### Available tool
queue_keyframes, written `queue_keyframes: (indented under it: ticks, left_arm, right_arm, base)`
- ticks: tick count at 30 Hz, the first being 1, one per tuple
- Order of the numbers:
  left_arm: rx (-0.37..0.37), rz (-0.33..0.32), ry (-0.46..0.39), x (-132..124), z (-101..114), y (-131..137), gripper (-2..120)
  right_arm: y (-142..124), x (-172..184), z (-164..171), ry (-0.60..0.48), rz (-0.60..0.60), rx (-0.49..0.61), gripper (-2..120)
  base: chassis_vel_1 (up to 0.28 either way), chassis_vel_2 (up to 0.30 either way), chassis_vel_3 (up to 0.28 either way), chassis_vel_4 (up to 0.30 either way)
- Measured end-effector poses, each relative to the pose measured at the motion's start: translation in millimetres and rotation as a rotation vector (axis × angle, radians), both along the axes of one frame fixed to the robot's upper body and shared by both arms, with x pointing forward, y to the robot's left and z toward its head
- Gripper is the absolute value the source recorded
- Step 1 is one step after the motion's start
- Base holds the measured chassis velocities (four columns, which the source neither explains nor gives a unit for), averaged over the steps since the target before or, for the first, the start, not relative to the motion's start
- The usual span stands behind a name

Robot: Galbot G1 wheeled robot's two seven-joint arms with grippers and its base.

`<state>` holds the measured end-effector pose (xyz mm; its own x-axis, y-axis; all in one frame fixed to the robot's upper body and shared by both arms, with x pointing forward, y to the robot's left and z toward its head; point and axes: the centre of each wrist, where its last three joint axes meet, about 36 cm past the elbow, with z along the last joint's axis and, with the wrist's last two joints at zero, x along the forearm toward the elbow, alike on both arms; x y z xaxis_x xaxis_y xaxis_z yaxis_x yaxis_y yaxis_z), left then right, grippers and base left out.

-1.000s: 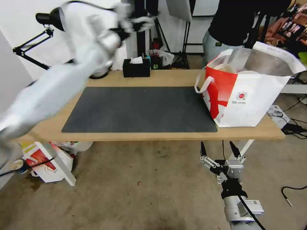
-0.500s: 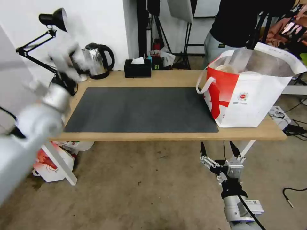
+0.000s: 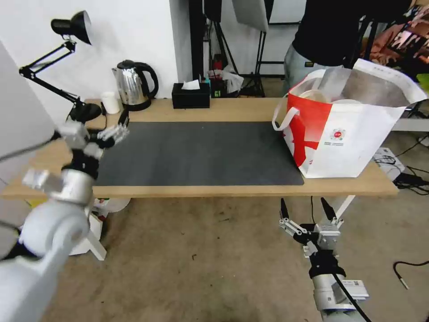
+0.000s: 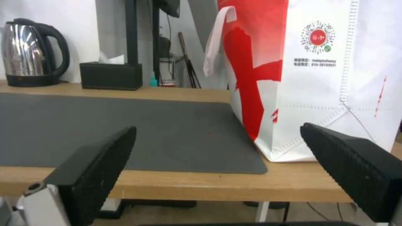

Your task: Pick up the trash from the table and place it into the takeout bag.

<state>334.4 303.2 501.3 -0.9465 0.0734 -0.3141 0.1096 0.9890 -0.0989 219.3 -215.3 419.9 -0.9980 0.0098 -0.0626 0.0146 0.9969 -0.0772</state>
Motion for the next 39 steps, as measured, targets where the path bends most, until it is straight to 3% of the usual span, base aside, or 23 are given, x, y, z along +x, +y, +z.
queue_keyframes:
  ticks: [4,13,18,39]
  left_arm:
    - [0.005,0.054,0.044,-22,-20,-14,100]
    - [0.037,0.122,0.126,-53,-40,-27,100]
    - [0.042,0.117,0.172,-67,-54,-29,100]
    - [0.001,0.07,0.276,-85,-86,-65,100]
  right_arm:
    - [0,0,0,0.0,0.0,0.0,100]
    - [0,0,0,0.0,0.0,0.0,100]
    - [0,0,0,0.0,0.0,0.0,100]
    - [0,0,0,0.0,0.0,0.0,100]
  base:
    - [0.0,0.0,0.0,0.0]
    - [0.0,0.0,0.0,0.0]
    - [0.0,0.0,0.0,0.0]
    - [0.0,0.0,0.0,0.0]
